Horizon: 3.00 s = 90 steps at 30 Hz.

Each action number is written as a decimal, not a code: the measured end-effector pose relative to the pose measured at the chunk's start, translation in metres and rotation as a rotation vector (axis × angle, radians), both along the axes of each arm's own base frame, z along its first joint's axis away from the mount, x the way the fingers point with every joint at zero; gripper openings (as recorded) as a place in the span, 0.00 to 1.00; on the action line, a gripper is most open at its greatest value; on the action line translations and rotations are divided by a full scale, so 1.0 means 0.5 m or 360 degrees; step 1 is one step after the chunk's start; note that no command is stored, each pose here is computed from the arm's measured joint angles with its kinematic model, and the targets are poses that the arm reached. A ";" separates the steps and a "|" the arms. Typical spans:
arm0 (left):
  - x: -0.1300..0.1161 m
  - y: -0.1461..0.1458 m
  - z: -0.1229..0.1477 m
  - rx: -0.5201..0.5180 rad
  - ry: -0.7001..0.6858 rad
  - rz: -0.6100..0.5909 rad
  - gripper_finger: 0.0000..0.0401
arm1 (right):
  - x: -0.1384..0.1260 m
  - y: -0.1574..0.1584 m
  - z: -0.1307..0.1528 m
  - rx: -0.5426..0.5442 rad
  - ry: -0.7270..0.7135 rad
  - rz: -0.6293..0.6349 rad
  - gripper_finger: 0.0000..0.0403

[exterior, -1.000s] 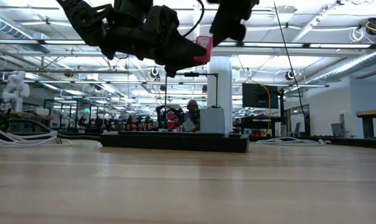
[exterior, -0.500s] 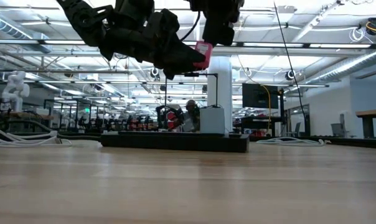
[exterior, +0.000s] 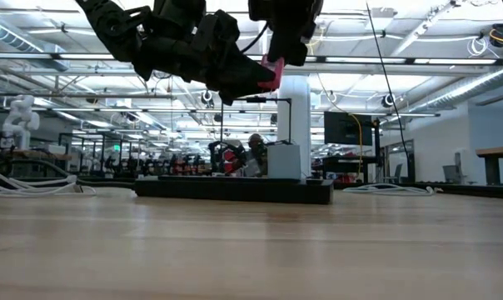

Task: Insert USB
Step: Insert the pink charger adapter into the top left black outlet extension

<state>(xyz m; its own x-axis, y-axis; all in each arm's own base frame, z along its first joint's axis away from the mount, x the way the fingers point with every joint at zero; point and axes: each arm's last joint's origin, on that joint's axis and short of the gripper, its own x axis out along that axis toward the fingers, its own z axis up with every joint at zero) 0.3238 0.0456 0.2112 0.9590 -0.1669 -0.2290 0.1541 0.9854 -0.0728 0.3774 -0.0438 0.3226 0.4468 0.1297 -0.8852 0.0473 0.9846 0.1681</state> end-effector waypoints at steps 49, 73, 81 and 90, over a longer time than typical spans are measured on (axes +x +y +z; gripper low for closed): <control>-0.156 -0.003 0.045 0.0348 0.0814 0.0452 0.29 | -0.004 -0.020 0.041 -0.0120 -0.0080 -0.0112 0.29; -0.278 -0.003 -0.133 -0.0273 0.1134 0.1114 0.01 | 0.124 -0.037 -0.183 0.0023 -0.0020 -0.0389 0.29; -0.265 -0.007 -0.154 -0.0337 0.1111 0.1065 0.01 | 0.142 -0.037 -0.228 -0.0044 0.0020 -0.0353 0.29; -0.239 -0.014 -0.187 -0.0366 0.1129 0.1038 0.00 | 0.138 -0.040 -0.229 -0.0187 0.0048 -0.0298 0.29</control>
<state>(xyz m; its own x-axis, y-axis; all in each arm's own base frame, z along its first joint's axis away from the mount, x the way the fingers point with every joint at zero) 0.2041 0.0389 0.1179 0.5322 0.2325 -0.8141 -0.5666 0.8123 -0.1384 0.4465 -0.0638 0.2081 0.4263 -0.0579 -0.9027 0.2344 0.9709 0.0484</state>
